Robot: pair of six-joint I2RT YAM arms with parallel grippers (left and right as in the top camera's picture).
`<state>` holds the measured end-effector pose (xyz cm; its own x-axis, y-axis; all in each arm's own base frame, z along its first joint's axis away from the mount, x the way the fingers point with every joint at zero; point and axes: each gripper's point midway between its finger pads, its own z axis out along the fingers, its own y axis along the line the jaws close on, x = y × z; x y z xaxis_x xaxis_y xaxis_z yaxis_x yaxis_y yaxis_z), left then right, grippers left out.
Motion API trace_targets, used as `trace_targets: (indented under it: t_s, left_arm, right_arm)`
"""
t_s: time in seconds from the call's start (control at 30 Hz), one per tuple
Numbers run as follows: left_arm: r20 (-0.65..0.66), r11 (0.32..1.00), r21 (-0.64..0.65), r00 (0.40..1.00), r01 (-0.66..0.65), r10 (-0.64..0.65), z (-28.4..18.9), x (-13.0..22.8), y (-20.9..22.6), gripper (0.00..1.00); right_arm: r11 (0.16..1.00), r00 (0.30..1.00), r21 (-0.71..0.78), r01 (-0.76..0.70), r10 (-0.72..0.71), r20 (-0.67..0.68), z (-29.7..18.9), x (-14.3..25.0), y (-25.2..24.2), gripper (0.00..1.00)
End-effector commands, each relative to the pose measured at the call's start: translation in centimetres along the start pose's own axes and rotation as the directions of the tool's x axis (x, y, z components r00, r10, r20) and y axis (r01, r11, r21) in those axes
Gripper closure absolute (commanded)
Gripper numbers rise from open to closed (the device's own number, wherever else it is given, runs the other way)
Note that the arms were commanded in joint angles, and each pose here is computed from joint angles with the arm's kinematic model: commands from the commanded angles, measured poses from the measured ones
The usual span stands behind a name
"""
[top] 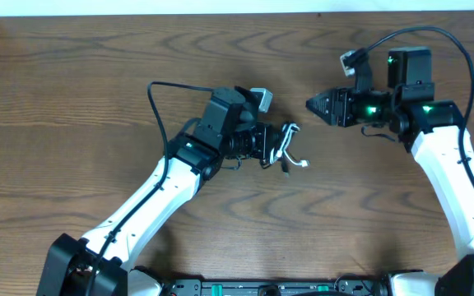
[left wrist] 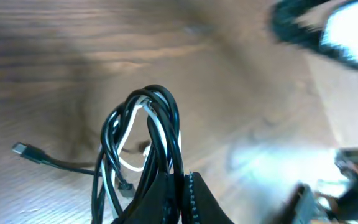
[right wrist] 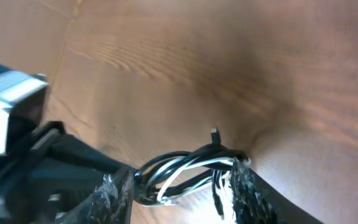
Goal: Untangle cables
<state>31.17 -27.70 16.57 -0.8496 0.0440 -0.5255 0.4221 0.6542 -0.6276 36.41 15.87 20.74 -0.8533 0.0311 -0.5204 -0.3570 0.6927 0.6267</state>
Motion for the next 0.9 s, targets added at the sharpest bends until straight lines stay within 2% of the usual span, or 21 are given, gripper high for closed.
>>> trace_targets:
  t_s: [0.0,0.2,0.47,0.87]
  left_arm:
    - [-0.02,0.989,0.144,0.999,-0.027,0.03,-1.2,-0.5,-1.3,0.93]
    - [-0.001,0.99,0.129,0.998,0.06,-0.061,-2.0,-1.5,0.2,0.93]
    - [-0.003,0.989,0.128,0.997,0.078,-0.078,-2.0,-1.5,0.2,0.93]
    - [-0.003,0.989,0.127,0.997,0.078,-0.079,-2.0,-1.5,0.2,0.92]
  right_arm:
    - [0.996,0.995,0.03,-0.086,0.088,-0.056,1.0,1.2,-1.2,0.55]
    - [0.986,0.981,0.026,-0.164,0.165,-0.102,2.2,2.2,-1.0,0.62]
    - [0.962,0.951,0.02,-0.273,0.273,-0.147,4.4,3.1,0.4,0.63]
    - [0.941,0.922,0.034,-0.338,0.338,-0.188,8.4,4.2,1.3,0.65]
